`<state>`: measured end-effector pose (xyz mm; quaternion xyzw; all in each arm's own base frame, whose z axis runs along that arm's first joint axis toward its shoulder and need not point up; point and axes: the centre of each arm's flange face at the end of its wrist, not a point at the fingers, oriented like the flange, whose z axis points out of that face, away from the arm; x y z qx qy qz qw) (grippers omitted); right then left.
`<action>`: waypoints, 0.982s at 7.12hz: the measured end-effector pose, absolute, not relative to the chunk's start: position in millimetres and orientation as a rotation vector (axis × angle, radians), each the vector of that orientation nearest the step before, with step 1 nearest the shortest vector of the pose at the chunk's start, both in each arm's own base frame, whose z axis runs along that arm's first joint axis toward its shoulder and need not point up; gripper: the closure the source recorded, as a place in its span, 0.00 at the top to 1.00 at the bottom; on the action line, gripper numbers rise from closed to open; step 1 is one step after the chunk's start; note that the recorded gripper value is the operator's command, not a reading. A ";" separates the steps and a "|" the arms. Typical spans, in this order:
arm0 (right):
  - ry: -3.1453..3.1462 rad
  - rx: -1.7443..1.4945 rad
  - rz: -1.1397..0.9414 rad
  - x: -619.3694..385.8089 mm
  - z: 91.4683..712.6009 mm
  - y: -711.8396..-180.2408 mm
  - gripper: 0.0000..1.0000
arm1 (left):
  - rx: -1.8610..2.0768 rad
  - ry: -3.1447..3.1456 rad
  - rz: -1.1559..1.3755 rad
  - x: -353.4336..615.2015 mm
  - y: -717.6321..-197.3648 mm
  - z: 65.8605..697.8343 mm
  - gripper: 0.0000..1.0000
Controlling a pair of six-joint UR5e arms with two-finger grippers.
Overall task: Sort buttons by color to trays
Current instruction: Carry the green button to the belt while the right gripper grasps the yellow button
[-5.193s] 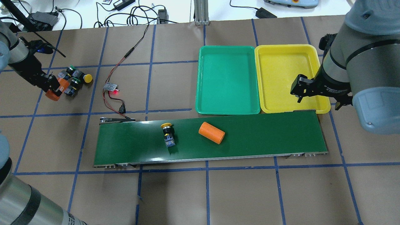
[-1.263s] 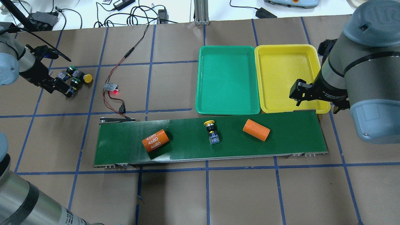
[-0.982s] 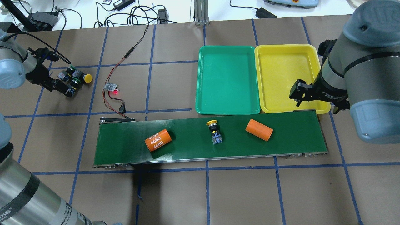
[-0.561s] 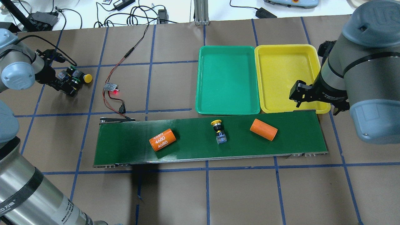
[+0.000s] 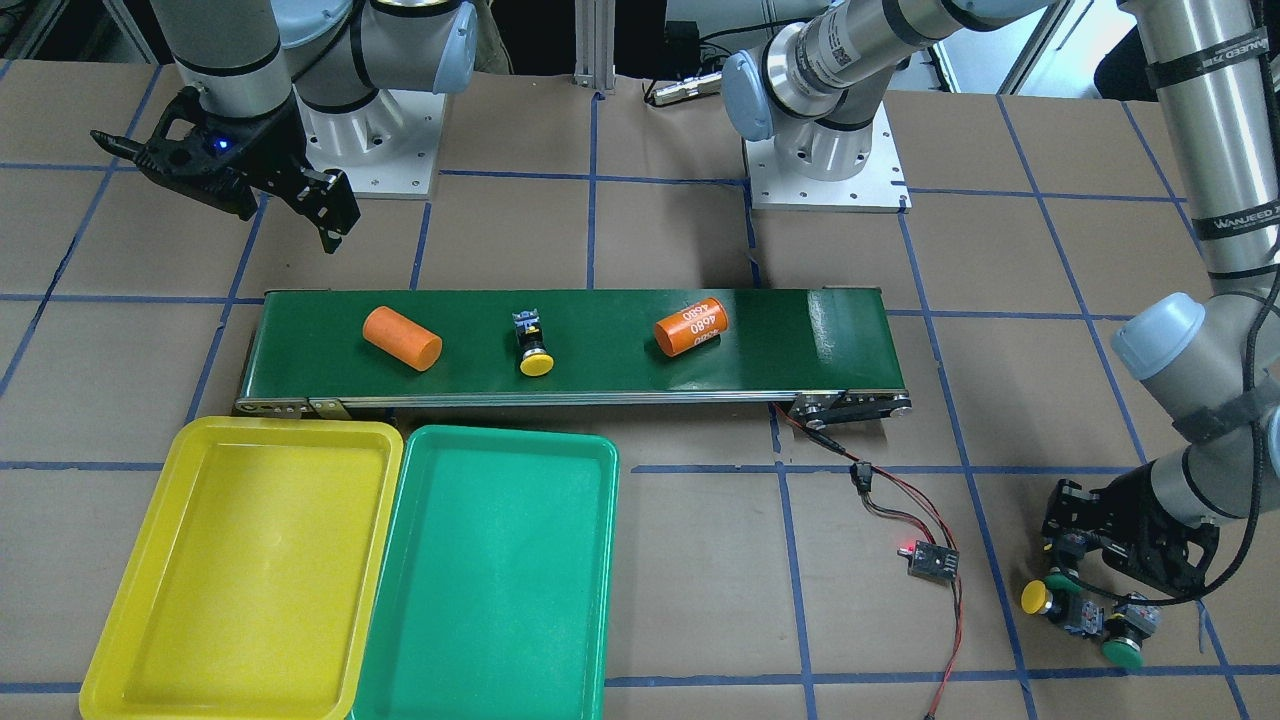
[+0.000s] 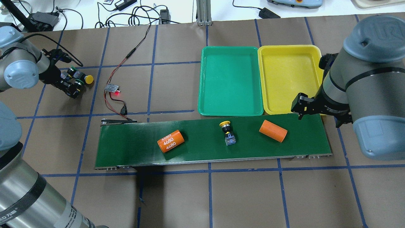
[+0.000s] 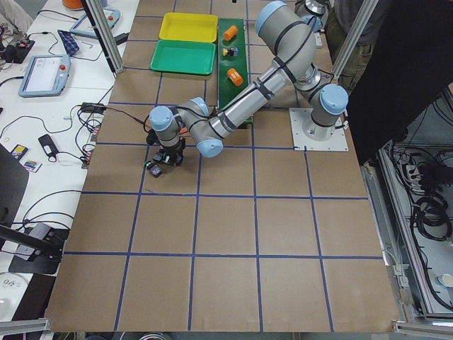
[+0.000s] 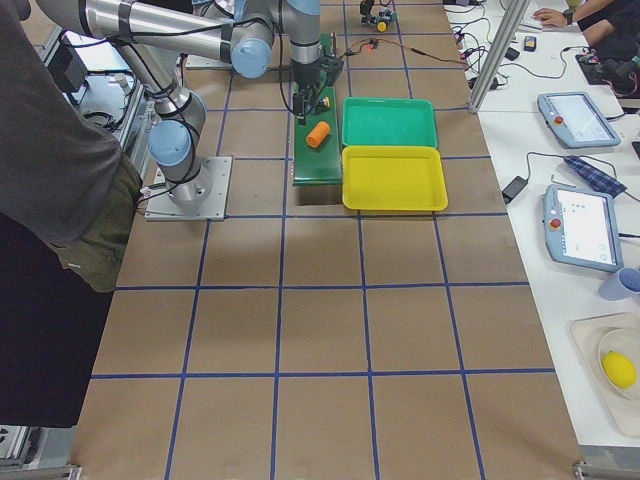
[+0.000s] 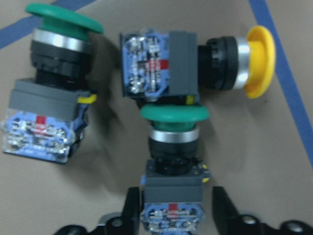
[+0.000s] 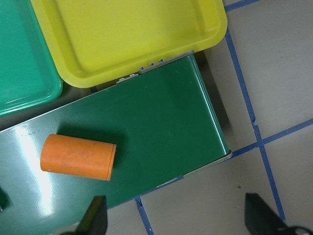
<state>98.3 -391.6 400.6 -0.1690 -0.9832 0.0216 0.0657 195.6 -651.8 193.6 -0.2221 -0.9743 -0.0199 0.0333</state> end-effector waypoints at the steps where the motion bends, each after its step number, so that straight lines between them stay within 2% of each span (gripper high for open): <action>1: -2.994 -0.513 0.064 101.7 400.3 -392.5 1.00 | -0.636 -2.986 -0.107 187.8 -642.7 212.9 0.10; 4: -3.150 -0.513 0.074 120.5 404.4 -398.7 1.00 | -0.367 -2.972 -0.263 113.8 -574.1 277.7 0.08; 7: -3.225 -0.400 0.044 160.3 370.4 -423.5 1.00 | -0.367 -2.956 -0.330 17.2 -466.9 284.4 0.08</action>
